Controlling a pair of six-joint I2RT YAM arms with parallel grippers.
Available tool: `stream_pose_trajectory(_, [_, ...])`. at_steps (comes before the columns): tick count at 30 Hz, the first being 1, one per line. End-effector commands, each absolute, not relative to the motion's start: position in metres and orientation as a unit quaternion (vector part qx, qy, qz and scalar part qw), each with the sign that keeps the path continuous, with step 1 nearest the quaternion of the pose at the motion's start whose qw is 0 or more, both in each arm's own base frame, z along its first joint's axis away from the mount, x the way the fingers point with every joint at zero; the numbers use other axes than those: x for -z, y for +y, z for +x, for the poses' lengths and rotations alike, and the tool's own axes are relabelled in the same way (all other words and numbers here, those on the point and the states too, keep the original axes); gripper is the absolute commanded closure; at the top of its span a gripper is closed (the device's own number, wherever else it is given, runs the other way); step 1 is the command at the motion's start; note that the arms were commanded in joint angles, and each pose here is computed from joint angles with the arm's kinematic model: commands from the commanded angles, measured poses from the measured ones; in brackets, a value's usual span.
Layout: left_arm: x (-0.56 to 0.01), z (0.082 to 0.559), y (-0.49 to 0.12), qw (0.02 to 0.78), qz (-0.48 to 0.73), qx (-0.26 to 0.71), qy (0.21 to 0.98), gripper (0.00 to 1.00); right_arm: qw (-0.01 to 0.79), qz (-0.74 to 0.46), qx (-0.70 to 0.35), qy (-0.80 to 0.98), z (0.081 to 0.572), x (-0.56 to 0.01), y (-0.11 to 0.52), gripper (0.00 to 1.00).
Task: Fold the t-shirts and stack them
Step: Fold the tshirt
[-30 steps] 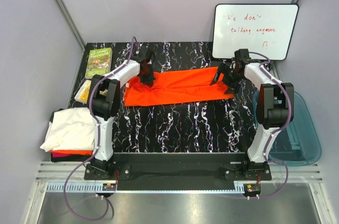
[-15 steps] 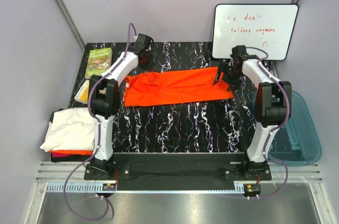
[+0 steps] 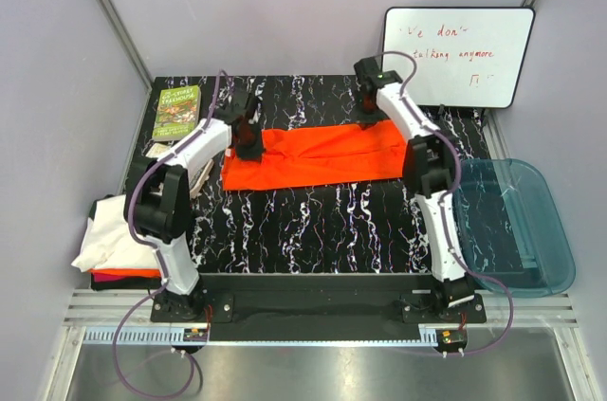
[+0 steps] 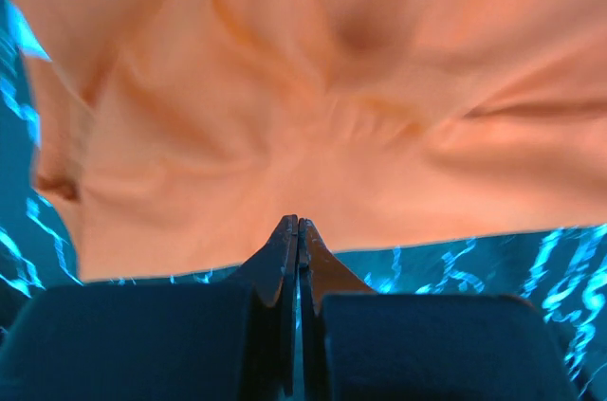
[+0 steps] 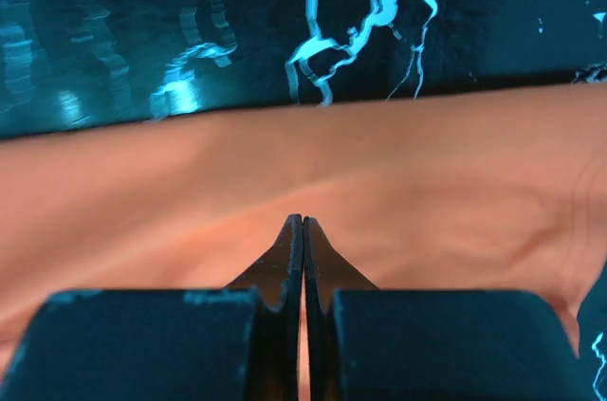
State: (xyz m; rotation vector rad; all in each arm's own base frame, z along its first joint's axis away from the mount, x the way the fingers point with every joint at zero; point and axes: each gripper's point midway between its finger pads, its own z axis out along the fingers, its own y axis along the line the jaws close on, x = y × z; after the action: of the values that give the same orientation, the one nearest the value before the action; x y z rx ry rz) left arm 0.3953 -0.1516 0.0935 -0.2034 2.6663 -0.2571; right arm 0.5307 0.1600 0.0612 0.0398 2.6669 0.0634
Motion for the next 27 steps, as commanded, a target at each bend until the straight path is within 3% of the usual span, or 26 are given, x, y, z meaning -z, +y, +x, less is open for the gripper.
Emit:
stream_pose_trajectory(1, [-0.063,0.370,-0.167,0.169,-0.067,0.111,0.977,1.00,0.193,0.010,0.092,0.977,0.526,-0.030,0.124,1.00])
stream_pose_trajectory(7, [-0.031,0.363,-0.170,0.117,-0.064,0.076,0.988,1.00,0.184,0.011,0.186,0.965,0.521,-0.017,0.091,1.00])
stream_pose_trajectory(14, [-0.016,0.390,-0.153,0.104,-0.064,-0.006,0.992,1.00,0.097,-0.018,0.214,0.972,0.461,0.004,0.078,1.00])
stream_pose_trajectory(21, [-0.002,0.432,-0.150,0.097,-0.078,-0.016,0.992,1.00,0.046,-0.060,0.163,0.984,0.386,-0.016,0.108,1.00])
stream_pose_trajectory(27, [-0.021,0.512,-0.184,0.158,-0.071,0.073,0.982,1.00,0.005,-0.131,0.059,0.990,0.320,-0.031,0.175,1.00])
